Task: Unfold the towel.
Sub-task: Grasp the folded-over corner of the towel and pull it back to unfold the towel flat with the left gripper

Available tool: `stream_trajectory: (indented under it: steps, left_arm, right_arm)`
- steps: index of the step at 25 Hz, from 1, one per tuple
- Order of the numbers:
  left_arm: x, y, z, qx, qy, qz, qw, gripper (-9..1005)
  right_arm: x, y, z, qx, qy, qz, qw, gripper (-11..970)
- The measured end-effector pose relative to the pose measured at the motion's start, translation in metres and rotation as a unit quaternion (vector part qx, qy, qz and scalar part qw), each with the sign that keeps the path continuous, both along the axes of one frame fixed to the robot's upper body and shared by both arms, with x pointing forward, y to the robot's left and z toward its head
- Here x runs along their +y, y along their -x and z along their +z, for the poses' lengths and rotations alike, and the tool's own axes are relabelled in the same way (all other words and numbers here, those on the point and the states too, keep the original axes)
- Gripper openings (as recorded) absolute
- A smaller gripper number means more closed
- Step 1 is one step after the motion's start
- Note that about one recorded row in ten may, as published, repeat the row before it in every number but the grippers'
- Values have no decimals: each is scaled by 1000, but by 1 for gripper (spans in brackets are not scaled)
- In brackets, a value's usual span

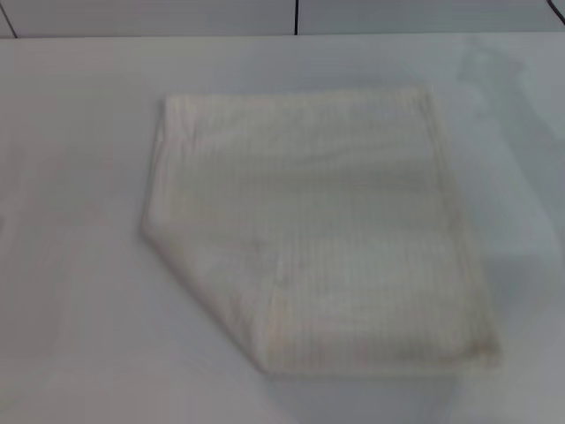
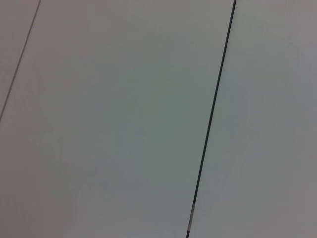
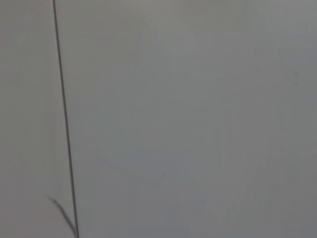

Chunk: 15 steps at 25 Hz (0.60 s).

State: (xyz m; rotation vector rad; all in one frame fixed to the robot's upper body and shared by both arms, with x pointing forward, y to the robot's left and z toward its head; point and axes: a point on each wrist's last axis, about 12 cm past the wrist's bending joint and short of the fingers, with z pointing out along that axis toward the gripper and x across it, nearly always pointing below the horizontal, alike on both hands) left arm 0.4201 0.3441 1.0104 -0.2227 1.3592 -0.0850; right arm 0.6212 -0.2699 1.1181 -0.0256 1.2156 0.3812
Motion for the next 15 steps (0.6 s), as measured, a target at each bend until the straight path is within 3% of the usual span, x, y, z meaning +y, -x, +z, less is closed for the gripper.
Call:
stream_trajectory:
  steps: [15]
  left_arm:
    - [-7, -7, 4, -14, 8, -12, 1000, 793]
  right_arm:
    - [6, 1, -10, 30, 31, 25, 999, 4]
